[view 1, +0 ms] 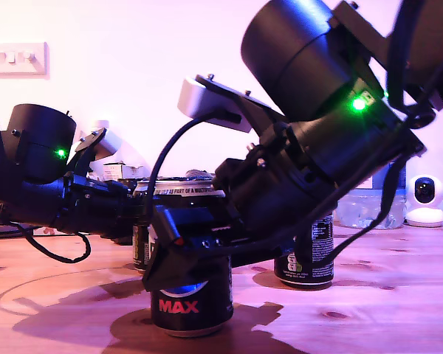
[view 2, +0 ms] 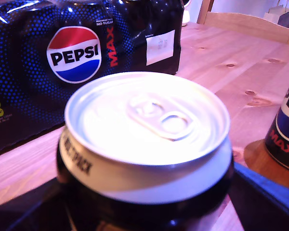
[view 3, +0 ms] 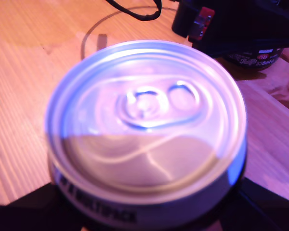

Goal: Stack up the Pepsi cans on top of each other

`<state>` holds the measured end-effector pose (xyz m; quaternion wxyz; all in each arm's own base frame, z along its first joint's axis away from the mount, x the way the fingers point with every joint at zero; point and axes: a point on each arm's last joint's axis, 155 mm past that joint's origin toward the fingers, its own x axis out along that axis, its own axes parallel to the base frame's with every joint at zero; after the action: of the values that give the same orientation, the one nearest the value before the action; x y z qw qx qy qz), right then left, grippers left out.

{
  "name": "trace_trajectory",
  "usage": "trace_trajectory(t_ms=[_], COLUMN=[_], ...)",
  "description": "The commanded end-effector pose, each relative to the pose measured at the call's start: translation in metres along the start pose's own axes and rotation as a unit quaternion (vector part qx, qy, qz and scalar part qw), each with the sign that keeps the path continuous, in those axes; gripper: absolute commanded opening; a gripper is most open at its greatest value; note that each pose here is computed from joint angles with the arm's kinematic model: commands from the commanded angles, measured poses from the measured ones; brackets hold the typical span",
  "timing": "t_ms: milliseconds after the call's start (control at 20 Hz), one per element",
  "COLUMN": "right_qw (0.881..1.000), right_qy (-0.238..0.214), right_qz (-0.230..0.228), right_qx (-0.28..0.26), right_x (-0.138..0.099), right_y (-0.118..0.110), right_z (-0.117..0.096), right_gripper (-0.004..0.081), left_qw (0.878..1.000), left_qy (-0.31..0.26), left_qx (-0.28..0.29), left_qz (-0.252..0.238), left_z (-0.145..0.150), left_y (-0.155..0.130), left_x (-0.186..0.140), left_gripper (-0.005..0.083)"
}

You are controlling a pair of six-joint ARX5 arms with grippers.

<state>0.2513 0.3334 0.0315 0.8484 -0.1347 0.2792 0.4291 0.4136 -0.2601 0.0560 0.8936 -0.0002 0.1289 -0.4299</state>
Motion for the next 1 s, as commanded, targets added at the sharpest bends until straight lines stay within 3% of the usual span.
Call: trace_trajectory(t_ms=[0,150,550,950], right_qw=[1.000,1.000,1.000,0.999], right_qy=[0.009,0.028,0.028,0.033], right_qz=[0.003,-0.003,0.010,-0.001], right_qx=[0.000,-0.004,0.004,-0.006], right_x=[0.000,0.000,0.000,0.000], right_y=[0.001,-0.001,0.012,0.008], right_z=[-0.004,-0.013,-0.013,-0.015], right_gripper=[0.0537,0.0538,0.0527,0.0508], left_qw=[1.000,1.000,1.000,1.000], left_qy=[0.006,0.005,0.005,-0.005], left_qx=[0.000,0.000,0.000,0.005], left_qz=[-0.004,-0.004,-0.003,0.000], left_z=[-0.005,-0.005,-0.005,0.000], left_y=[-0.003,-0.003,-0.003,0.000], left_x=[0.000,0.000,0.000,-0.001], left_gripper=[0.0785,0.0785,0.0784,0.0784])
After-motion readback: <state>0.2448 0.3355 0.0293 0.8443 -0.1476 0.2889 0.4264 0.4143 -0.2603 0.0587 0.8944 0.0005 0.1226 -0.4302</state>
